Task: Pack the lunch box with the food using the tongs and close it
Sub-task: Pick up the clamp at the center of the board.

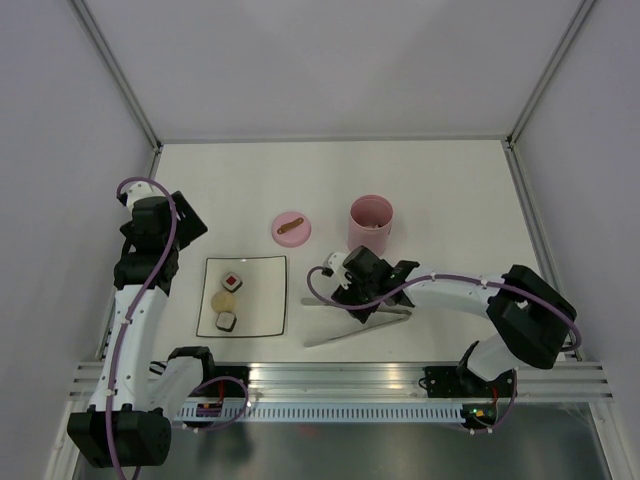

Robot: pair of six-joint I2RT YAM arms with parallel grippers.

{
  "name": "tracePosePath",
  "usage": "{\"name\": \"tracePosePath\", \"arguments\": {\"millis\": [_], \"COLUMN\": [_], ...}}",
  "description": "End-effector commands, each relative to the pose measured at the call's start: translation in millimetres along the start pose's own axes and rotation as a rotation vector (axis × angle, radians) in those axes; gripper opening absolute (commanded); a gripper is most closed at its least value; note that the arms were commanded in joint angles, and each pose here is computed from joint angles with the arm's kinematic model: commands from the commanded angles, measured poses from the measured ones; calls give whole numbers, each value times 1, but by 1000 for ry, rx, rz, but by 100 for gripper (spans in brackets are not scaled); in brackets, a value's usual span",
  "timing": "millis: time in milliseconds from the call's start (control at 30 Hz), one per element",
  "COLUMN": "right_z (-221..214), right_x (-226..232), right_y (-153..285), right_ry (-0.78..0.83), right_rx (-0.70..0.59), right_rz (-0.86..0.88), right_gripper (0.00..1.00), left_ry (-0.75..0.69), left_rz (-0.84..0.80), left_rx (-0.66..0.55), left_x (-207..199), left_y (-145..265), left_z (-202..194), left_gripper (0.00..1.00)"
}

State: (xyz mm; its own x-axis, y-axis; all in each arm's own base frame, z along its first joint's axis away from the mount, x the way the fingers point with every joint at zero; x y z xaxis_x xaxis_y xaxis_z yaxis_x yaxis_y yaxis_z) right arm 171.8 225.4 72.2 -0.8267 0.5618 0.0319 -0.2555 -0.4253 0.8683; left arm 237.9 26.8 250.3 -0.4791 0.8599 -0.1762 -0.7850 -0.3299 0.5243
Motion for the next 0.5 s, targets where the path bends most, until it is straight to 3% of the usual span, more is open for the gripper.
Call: {"name": "tracePosePath", "arguments": {"millis": [0, 200, 333, 367, 467], "right_z": [19, 20, 27, 31, 43], "right_x": [-4, -3, 1, 3, 3], "right_y": [-2, -7, 3, 12, 39], "right_ry": [33, 1, -68, -117, -167], "right_rx": [-42, -26, -59, -93, -173], "right_rz": [-30, -25, -24, -25, -43], "right_gripper": [65, 31, 18, 9, 0], "left_ry": [-8, -10, -10, -11, -11], "left_rz": [-11, -6, -5, -4, -4], "left_rx": [0, 0, -1, 2, 2], "left_x": [0, 0, 0, 0, 0], "left_y": [0, 0, 0, -1, -1], "left_z": [0, 0, 0, 0, 0], "left_gripper": [100, 100, 100, 100, 100]}}
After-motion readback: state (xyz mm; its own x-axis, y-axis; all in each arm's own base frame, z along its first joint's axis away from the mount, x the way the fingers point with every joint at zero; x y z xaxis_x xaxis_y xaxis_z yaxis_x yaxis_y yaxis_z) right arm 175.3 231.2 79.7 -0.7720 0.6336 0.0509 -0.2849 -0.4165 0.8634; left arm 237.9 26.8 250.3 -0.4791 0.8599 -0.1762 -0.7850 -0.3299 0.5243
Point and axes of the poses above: each gripper's point midway between its finger pads, its own y axis back along the fingers, its own x axis along the line the jaws close on, z = x × y, the point moved 6 cm from there along y, back along the fingers, and after that the axes turned 2 degrees about -y, right-handed, at the moved point
